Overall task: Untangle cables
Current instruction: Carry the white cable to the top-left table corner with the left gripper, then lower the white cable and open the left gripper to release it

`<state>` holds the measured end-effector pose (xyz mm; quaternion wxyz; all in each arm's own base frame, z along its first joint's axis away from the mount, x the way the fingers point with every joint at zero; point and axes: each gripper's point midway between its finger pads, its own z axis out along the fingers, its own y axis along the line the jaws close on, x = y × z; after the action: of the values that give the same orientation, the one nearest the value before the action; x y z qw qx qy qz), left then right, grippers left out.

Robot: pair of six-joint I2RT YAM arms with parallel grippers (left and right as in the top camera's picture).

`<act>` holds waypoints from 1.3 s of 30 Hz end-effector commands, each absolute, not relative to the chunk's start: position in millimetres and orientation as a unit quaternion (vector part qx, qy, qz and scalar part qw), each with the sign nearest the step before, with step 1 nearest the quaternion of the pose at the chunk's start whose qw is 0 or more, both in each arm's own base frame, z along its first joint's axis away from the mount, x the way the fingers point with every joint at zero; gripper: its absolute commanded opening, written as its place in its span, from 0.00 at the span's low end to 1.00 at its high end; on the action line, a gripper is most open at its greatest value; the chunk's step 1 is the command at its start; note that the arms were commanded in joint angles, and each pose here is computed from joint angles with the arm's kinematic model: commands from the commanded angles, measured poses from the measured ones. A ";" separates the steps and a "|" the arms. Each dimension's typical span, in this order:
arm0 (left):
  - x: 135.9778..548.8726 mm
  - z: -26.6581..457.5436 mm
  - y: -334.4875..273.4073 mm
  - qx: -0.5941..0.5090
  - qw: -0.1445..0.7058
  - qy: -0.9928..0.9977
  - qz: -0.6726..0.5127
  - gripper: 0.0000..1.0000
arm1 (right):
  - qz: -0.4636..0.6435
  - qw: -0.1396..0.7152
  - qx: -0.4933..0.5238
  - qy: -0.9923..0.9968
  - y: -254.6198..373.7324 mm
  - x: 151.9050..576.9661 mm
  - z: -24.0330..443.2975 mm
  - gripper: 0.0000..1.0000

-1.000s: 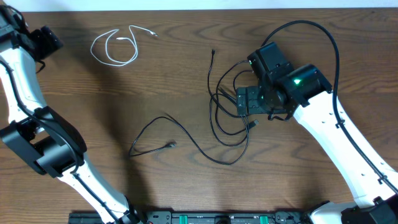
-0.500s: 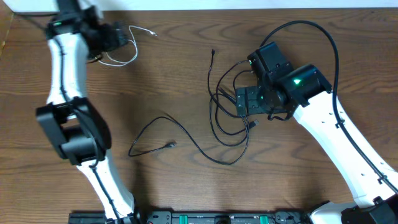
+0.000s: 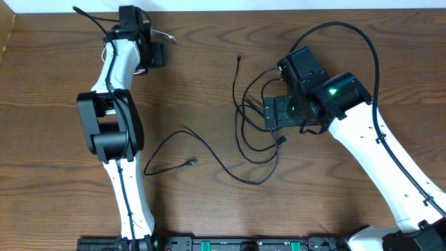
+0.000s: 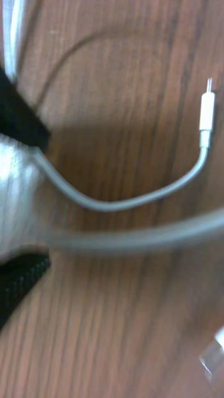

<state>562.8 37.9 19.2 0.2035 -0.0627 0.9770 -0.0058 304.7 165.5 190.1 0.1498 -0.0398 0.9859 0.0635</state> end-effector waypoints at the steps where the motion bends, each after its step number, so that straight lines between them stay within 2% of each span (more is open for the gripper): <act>1: 563.5 12.7 65.2 -0.062 0.205 0.975 0.059 0.26 | 0.060 0.147 -0.049 0.986 166.2 303.7 187.9 0.99; 3: 568.8 16.7 75.6 -0.068 0.219 0.971 0.072 0.10 | 0.060 0.147 -0.049 0.986 166.3 303.5 187.9 0.99; 4: 571.5 20.9 83.2 -0.072 0.227 0.968 0.086 0.08 | 0.060 0.146 -0.049 0.986 166.1 303.1 187.6 0.99; 10: 576.7 88.2 187.5 -0.106 0.259 0.915 0.292 0.07 | 0.053 0.132 -0.049 0.989 162.5 296.8 185.3 0.99; 14: 579.7 152.6 230.9 -0.169 0.318 0.876 0.322 0.08 | 0.052 0.129 -0.049 0.989 161.8 295.3 183.9 0.99; 15: 579.8 169.5 240.1 -0.180 0.335 0.866 0.325 0.12 | 0.053 0.127 -0.049 0.989 162.3 294.6 183.3 0.99; 16: 578.7 179.6 246.1 -0.190 0.345 0.860 0.325 0.28 | 0.054 0.125 -0.049 0.989 162.6 294.1 182.7 0.99; 17: 575.9 187.0 251.5 -0.208 0.355 0.854 0.317 0.49 | 0.055 0.124 -0.050 0.990 162.9 293.4 181.9 0.99; 18: 571.4 184.9 255.6 -0.224 0.358 0.861 0.284 0.93 | 0.056 0.121 -0.050 0.990 163.1 292.3 180.4 0.99; 19: 569.9 176.7 252.5 -0.222 0.351 0.873 0.257 0.98 | 0.056 0.120 -0.050 0.990 162.9 291.9 179.6 0.99; 26: 558.5 102.8 165.0 -0.148 0.278 0.949 -0.029 0.98 | 0.069 0.116 -0.052 0.990 167.5 290.6 179.4 0.99; 27: 556.0 96.0 154.1 -0.142 0.269 0.951 -0.053 0.97 | 0.072 0.115 -0.053 0.989 168.5 290.3 179.5 0.99; 28: 552.4 87.3 143.2 -0.136 0.257 0.954 -0.073 0.91 | 0.073 0.114 -0.053 0.989 169.1 290.0 179.5 0.99; 39: 503.0 13.5 123.8 -0.117 0.141 0.983 0.021 0.90 | 0.071 0.115 -0.066 0.989 169.0 290.1 179.5 0.99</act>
<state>515.5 118.9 28.4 0.1666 -0.1234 0.9782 -0.0120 291.8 167.8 182.4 0.1191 -0.0507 0.9889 0.0735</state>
